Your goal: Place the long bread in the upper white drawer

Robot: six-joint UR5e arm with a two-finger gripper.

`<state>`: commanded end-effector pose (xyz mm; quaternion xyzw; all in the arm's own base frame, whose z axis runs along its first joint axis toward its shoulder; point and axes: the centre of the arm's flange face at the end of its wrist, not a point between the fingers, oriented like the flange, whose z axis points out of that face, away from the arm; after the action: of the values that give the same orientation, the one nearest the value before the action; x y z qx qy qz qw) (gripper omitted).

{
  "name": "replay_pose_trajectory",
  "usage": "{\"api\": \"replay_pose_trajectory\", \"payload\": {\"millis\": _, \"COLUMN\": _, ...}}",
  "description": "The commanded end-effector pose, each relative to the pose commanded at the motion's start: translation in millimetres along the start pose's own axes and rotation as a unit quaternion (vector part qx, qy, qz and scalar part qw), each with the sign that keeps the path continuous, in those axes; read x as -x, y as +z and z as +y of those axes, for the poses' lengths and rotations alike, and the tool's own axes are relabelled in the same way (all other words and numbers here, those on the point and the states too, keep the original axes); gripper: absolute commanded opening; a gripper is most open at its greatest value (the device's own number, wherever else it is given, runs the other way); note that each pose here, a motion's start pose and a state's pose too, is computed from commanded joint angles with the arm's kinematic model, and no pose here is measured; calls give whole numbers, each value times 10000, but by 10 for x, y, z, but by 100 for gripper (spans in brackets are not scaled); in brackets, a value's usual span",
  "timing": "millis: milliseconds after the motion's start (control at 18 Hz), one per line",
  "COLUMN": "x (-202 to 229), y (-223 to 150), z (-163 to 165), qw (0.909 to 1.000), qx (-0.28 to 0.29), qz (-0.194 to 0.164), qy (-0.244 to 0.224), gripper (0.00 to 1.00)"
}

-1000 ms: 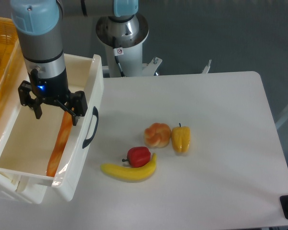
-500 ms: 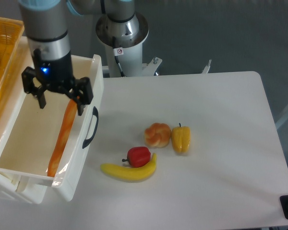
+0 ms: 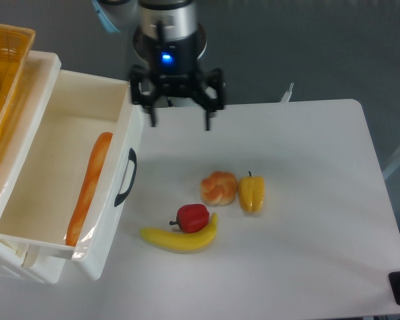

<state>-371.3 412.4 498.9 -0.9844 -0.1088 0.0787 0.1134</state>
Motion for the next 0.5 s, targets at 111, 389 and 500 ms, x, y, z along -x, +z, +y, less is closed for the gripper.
{"api": "replay_pose_trajectory", "payload": {"millis": 111, "x": 256, "y": 392, "z": -35, "qw": 9998, "qx": 173, "qz": 54, "qy": -115, "gripper": 100}}
{"api": "replay_pose_trajectory", "payload": {"millis": 389, "x": 960, "y": 1057, "z": -116, "qw": 9990, "qx": 367, "qz": -116, "qy": 207, "gripper": 100}}
{"api": "replay_pose_trajectory", "payload": {"millis": 500, "x": 1115, "y": 1389, "z": -86, "qw": 9971, "qx": 497, "qz": 69, "qy": 571, "gripper": 100}}
